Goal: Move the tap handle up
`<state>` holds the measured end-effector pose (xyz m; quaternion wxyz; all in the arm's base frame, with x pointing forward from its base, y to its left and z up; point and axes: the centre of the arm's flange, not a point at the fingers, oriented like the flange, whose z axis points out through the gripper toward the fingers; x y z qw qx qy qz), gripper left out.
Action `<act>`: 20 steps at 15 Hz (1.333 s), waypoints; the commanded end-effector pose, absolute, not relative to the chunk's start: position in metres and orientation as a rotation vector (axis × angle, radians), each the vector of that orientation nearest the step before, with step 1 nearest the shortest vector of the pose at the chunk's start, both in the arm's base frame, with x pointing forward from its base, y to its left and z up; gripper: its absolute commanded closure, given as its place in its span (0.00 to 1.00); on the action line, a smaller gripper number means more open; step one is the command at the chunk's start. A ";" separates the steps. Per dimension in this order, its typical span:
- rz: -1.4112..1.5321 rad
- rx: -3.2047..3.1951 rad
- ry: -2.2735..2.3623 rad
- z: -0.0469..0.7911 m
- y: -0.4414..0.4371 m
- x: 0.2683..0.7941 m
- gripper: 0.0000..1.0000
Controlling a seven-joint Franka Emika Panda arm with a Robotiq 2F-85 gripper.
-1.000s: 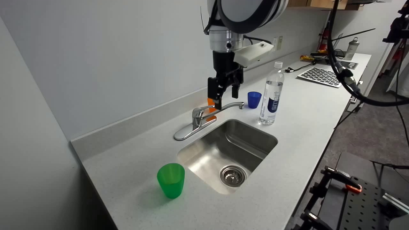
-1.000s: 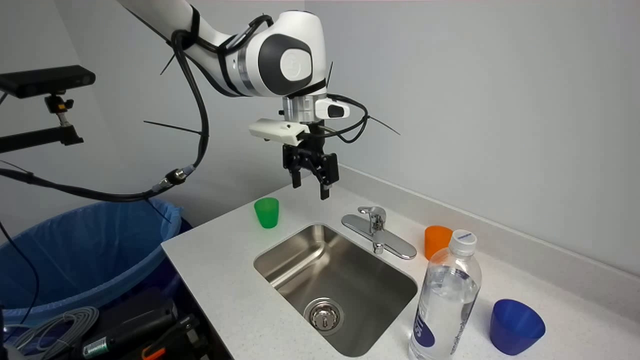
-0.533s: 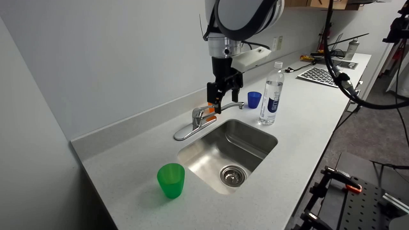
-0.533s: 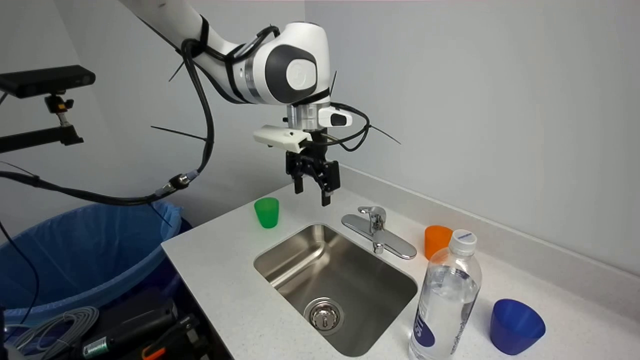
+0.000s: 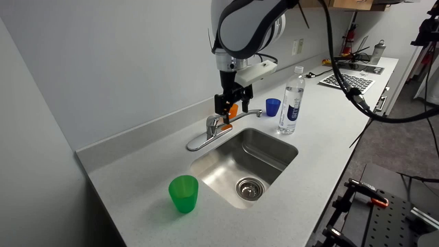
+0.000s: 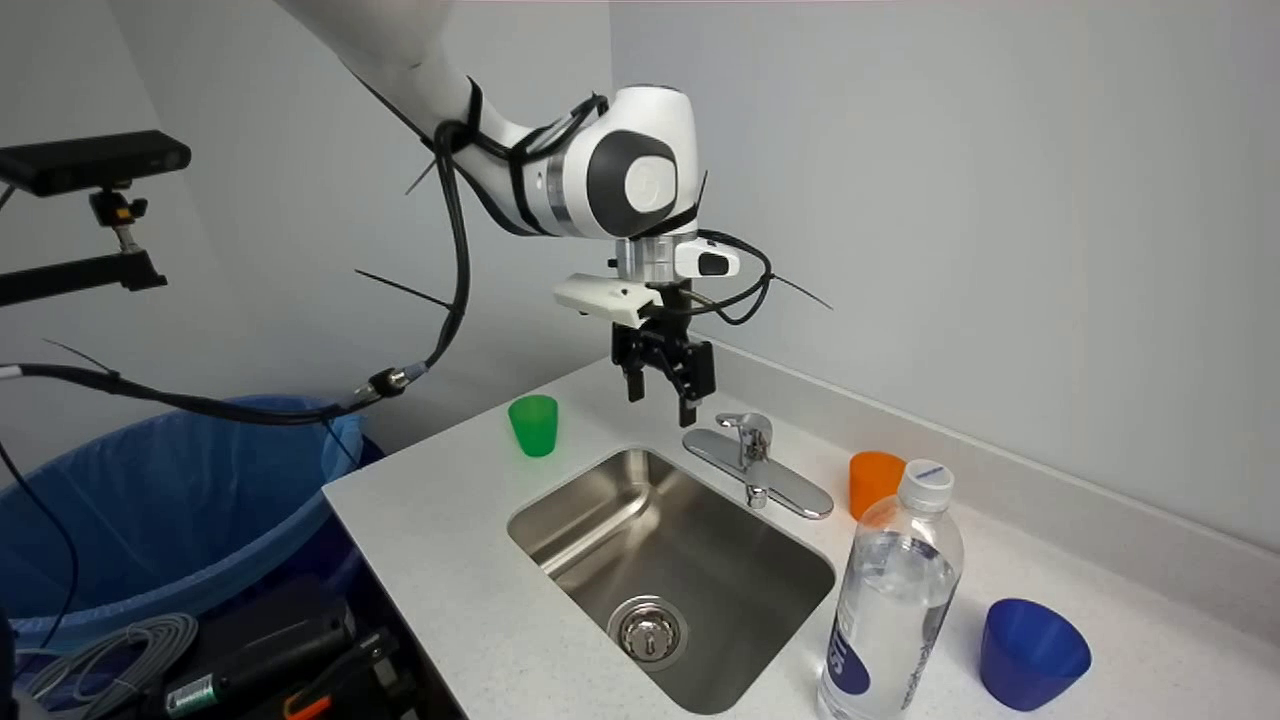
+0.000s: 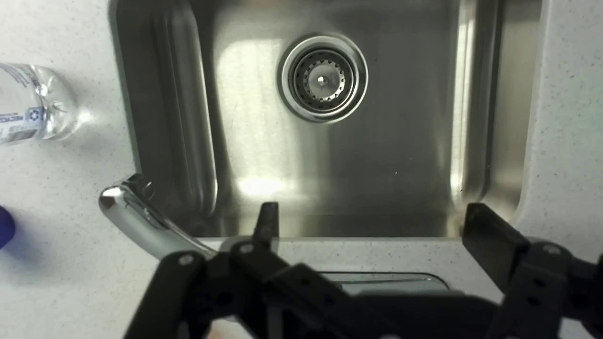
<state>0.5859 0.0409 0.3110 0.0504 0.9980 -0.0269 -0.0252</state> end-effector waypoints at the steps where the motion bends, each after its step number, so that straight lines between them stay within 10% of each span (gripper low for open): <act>1: -0.037 3.001 -0.130 0.297 0.025 0.632 0.00; 20: -0.023 3.027 -0.127 0.279 -0.002 0.683 0.00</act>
